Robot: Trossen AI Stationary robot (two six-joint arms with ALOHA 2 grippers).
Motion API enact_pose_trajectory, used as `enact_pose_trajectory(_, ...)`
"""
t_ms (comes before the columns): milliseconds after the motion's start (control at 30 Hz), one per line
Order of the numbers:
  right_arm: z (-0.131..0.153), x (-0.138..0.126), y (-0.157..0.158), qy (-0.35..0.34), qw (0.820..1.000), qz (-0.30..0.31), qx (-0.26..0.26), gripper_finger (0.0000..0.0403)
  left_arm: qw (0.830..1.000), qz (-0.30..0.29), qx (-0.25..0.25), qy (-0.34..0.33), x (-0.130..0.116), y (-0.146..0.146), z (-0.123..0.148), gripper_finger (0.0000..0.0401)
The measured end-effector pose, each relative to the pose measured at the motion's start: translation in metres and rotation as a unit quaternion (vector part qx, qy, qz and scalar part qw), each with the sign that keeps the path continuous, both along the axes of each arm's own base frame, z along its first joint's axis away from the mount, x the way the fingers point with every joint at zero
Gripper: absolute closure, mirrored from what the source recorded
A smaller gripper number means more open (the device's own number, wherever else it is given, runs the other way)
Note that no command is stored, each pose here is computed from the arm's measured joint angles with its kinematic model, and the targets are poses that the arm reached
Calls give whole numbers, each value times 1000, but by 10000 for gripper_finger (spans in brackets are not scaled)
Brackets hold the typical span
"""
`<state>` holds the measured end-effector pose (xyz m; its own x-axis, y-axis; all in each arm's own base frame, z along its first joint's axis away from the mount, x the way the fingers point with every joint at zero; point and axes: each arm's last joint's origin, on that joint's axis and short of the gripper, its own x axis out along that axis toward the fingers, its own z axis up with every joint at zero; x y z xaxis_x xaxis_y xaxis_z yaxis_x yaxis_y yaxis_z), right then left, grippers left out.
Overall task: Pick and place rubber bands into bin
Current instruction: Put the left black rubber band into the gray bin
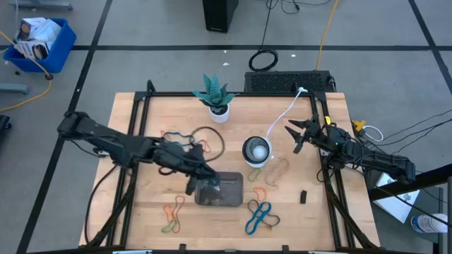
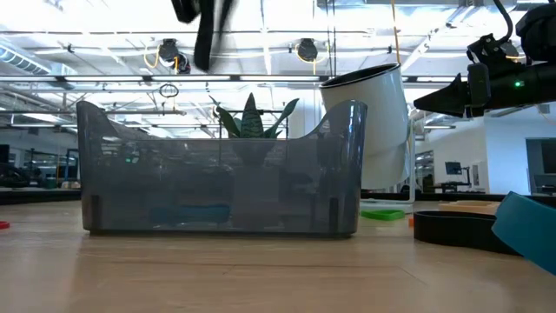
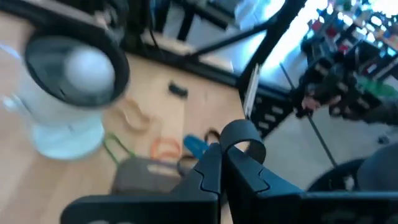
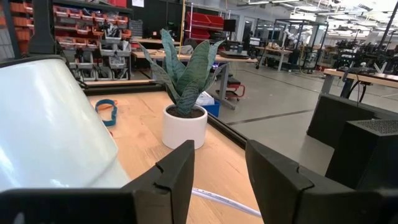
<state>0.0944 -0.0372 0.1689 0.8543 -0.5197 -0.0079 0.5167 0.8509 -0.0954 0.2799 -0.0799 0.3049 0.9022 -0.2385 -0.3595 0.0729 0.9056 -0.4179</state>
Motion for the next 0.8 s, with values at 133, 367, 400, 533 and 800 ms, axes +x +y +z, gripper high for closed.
enact_pose_trajectory(133, 0, 0, 0, -1, 1000, 0, 1, 261, 998, -17, -17, 52, 17, -1, -25, 396)
enact_pose_trajectory(367, 0, 0, 0, -1, 1000, 0, 1, 261, 992, -17, -19, 127, 39, -6, -68, 393)
enact_pose_trajectory(400, 0, 0, 0, -1, 1000, 0, 1, 261, 990, -17, -17, 138, 41, -6, -74, 395)
enact_pose_trajectory(533, 0, 0, 0, -1, 1000, 0, 1, 261, 984, -12, -21, 177, 49, -9, -97, 388)
enact_pose_trajectory(800, 0, 0, 0, -1, 1000, 0, 2, 261, 971, -39, -34, 232, 57, -13, -129, 395)
